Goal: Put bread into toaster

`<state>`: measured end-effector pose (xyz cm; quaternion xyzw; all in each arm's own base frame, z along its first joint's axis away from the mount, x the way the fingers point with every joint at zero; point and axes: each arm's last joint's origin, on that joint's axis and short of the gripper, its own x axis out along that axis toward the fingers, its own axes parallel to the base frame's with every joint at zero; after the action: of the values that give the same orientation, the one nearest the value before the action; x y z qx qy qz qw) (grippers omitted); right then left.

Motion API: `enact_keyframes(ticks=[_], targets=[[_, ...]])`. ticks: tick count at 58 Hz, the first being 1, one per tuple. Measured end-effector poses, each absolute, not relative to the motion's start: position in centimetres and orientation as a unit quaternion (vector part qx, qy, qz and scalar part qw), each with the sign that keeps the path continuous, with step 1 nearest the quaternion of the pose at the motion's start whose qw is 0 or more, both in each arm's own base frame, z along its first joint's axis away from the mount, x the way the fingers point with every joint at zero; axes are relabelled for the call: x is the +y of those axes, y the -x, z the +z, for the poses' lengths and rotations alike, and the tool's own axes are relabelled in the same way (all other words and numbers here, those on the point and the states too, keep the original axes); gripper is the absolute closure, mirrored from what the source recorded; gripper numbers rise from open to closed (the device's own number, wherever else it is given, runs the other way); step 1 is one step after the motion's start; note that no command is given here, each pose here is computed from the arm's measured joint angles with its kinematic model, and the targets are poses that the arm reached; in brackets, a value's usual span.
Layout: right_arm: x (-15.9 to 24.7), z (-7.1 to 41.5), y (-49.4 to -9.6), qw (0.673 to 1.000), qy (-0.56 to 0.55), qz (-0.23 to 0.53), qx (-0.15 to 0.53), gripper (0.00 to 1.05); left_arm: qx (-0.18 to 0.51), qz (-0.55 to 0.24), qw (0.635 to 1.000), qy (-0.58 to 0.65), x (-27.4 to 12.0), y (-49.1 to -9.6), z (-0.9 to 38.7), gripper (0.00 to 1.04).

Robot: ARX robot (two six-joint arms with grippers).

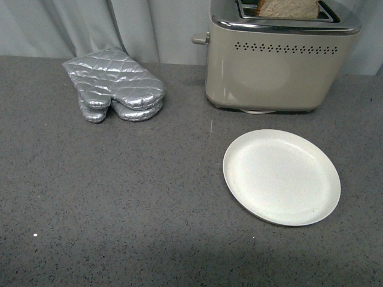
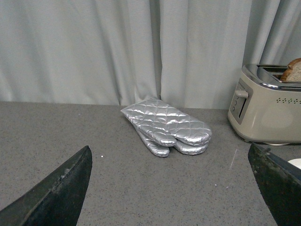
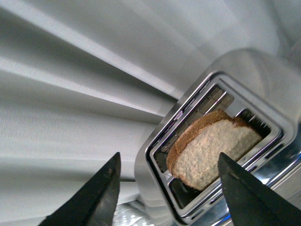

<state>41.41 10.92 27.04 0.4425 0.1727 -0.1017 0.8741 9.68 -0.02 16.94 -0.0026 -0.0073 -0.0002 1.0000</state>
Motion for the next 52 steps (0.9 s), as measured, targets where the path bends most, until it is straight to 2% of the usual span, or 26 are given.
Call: enact_keyframes(ticks=[4, 7, 9, 16, 26, 33, 40, 52], targets=[[10.7, 27.5, -39.0, 0.933, -0.329, -0.073, 0.124, 0.27, -0.007, 0.0, 1.0, 0.003, 0.0, -9.7, 16.9, 0.07], [10.2, 27.5, -37.0, 0.962, -0.248, -0.053, 0.096, 0.14, -0.007, 0.0, 1.0, 0.003, 0.0, -9.7, 16.9, 0.07], [9.9, 27.4, -36.1, 0.97, -0.222, -0.047, 0.085, 0.09, -0.007, 0.0, 1.0, 0.003, 0.0, -9.7, 16.9, 0.07], [8.6, 25.9, -33.4, 0.992, -0.103, -0.04, 0.062, 0.1, -0.007, 0.0, 1.0, 0.003, 0.0, -9.7, 16.9, 0.07], [6.4, 23.4, -29.9, 0.997, -0.004, -0.057, 0.056, 0.1, -0.007, 0.0, 1.0, 0.003, 0.0, -9.7, 16.9, 0.07], [4.2, 22.4, -26.0, 1.0, -0.008, 0.0, -0.005, 0.32, -0.007, 0.0, 1.0, 0.003, 0.0, -9.7, 16.9, 0.07], [3.1, 20.9, -23.6, 1.0, -0.003, 0.001, -0.001, 0.52, -0.007, 0.0, 1.0, 0.003, 0.0, -9.7, 16.9, 0.07], [1.8, 19.2, -20.3, 1.0, -0.001, 0.0, 0.005, 0.93, -0.007, 0.0, 1.0, 0.003, 0.0, -9.7, 16.9, 0.07]])
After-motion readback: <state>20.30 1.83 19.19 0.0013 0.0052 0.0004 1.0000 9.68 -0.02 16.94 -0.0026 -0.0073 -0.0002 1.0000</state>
